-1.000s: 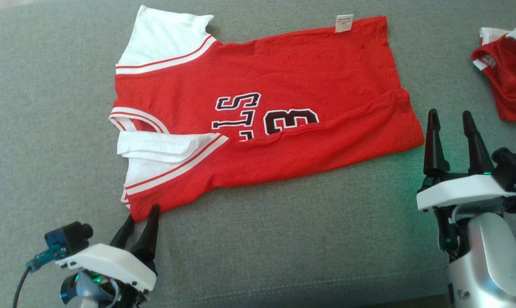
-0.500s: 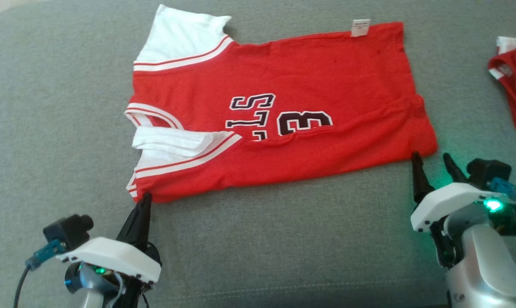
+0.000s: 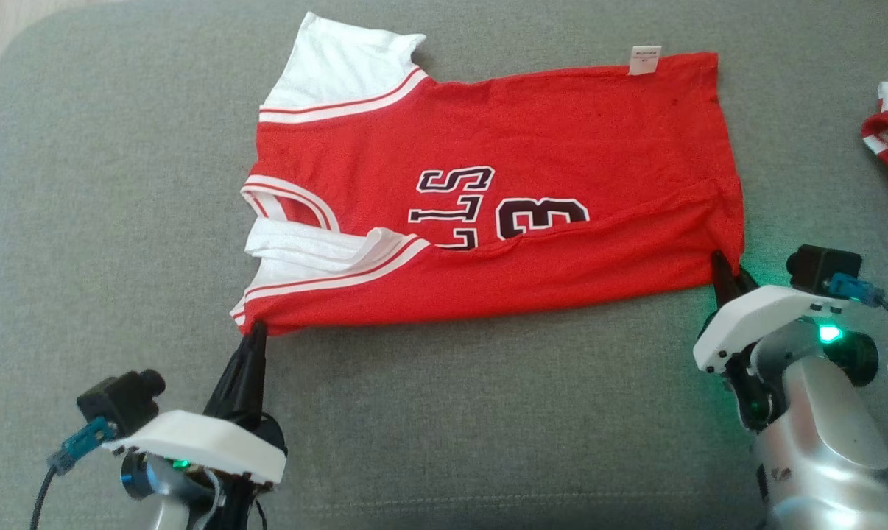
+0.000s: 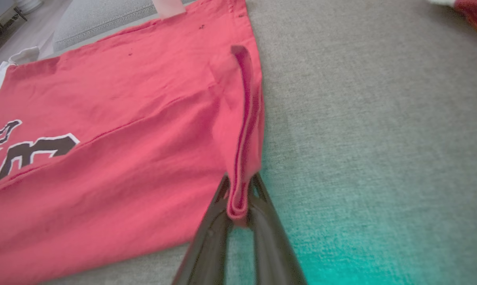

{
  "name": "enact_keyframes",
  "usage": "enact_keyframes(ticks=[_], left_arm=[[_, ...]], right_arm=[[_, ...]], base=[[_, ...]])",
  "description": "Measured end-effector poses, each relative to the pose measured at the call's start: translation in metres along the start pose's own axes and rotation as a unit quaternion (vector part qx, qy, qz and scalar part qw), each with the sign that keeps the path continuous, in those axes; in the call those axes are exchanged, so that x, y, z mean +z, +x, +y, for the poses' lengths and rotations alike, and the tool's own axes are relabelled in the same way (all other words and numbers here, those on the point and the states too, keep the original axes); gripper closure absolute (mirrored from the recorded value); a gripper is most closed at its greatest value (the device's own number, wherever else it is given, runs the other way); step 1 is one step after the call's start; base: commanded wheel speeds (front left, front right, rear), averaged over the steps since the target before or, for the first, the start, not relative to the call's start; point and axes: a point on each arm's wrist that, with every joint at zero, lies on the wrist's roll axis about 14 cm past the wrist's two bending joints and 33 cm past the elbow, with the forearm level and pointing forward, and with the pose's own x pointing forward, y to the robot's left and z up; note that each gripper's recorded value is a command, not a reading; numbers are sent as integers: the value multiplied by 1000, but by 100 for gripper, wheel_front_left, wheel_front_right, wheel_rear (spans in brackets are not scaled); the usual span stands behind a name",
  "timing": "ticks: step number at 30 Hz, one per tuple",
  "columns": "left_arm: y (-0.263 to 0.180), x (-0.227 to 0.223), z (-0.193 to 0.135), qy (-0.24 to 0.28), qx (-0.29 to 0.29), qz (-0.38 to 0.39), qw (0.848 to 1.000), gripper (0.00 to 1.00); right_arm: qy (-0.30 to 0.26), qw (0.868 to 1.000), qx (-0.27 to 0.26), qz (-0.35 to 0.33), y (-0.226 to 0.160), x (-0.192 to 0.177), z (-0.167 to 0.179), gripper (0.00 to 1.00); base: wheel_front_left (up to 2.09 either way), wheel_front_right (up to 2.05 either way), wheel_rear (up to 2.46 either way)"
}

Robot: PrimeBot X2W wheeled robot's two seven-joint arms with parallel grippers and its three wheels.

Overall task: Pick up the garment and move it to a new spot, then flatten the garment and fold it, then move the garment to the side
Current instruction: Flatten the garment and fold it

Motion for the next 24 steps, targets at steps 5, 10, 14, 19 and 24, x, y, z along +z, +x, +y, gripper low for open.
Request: enact_keyframes(ticks=[5,10,14,19,24], left_arm=[[-1,9,-7,6,-12,-21,1000,100],[-3,31,-27,18,-43,-58,997,100],[-11,51,-44,25,-68,-85,994,100],[-33,33,-42,29,-58,-51,997,100],[-52,7,-38,20,-45,-5,999,100]], right_arm=[[16,1000,6,-12,-5,6,3,100],[23,998,12,-52,-20,27,-1,100],[24,998,12,-65,-36,35,-8,100],[26,999,10,-38,-59,14,-15,100],[39,999,1,-7,-75,-13,-20,100]], base=[[0,0,0],[0,0,0],[0,0,0],[0,0,0],[0,0,0]])
